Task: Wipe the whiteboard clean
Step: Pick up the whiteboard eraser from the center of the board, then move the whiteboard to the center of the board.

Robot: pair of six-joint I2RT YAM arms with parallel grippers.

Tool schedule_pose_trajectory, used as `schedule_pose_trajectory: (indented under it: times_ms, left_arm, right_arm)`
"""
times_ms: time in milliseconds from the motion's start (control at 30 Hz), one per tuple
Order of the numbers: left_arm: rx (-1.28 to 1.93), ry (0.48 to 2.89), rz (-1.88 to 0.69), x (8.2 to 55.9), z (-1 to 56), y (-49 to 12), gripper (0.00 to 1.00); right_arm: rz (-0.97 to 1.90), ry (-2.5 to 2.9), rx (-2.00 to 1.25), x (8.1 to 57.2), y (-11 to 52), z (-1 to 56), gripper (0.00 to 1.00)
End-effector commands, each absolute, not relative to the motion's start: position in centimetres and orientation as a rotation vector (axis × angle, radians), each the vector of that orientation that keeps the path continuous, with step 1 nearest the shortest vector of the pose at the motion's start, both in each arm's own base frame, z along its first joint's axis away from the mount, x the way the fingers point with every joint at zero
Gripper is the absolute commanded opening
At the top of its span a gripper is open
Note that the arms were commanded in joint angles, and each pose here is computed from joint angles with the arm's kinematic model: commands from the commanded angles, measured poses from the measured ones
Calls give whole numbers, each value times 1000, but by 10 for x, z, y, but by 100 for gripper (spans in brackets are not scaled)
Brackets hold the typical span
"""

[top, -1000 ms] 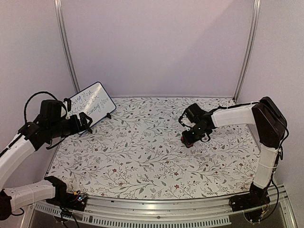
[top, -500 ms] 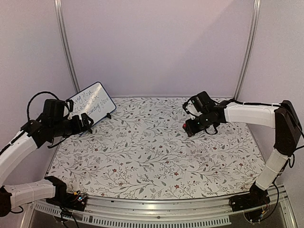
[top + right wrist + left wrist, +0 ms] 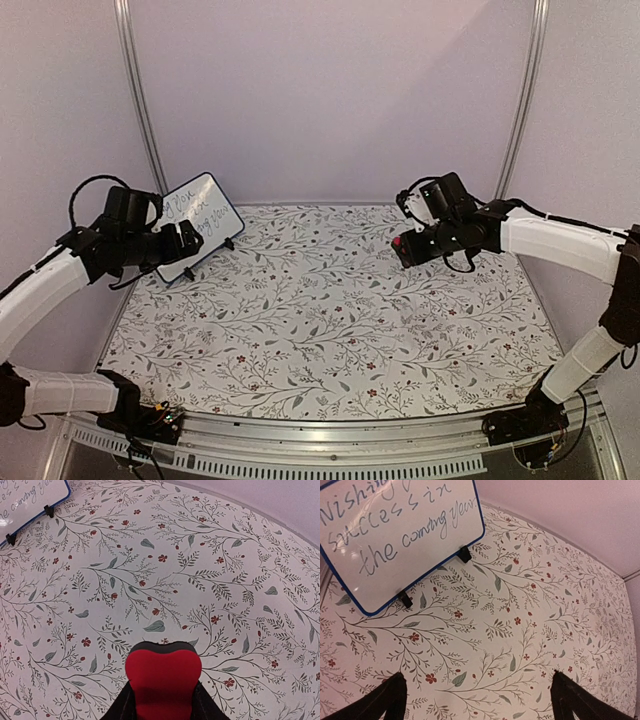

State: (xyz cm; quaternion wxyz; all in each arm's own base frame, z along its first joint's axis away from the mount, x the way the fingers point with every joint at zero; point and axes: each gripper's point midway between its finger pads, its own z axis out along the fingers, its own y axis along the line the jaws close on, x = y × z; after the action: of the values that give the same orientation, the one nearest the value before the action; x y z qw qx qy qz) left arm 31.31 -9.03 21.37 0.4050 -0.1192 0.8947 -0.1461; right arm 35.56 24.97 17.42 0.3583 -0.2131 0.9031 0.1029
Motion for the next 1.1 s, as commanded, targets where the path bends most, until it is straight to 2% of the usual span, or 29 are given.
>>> schedule_pose_trajectory:
  times_ms: [0,267,467,633,1067]
  left_arm:
    - [-341,2274,-331,329,201,-91,100]
    - [-510,2303,-263,346,170,-84,100]
    - [-720,2316,-86,358,142,-61,100]
    - [-835,2320,-90,365,117,-61,100]
    - [-956,2234,59,381,107,-32,100]
  right_arm:
    - [290,2273,-528,354,251,203,33]
    - [312,2251,-522,350,250,213,33]
    - [292,2223,-521,352,247,235,33]
    - [326,2186,-502,343,242,244,33]
    - [421,2201,-511,331,249,237,34]
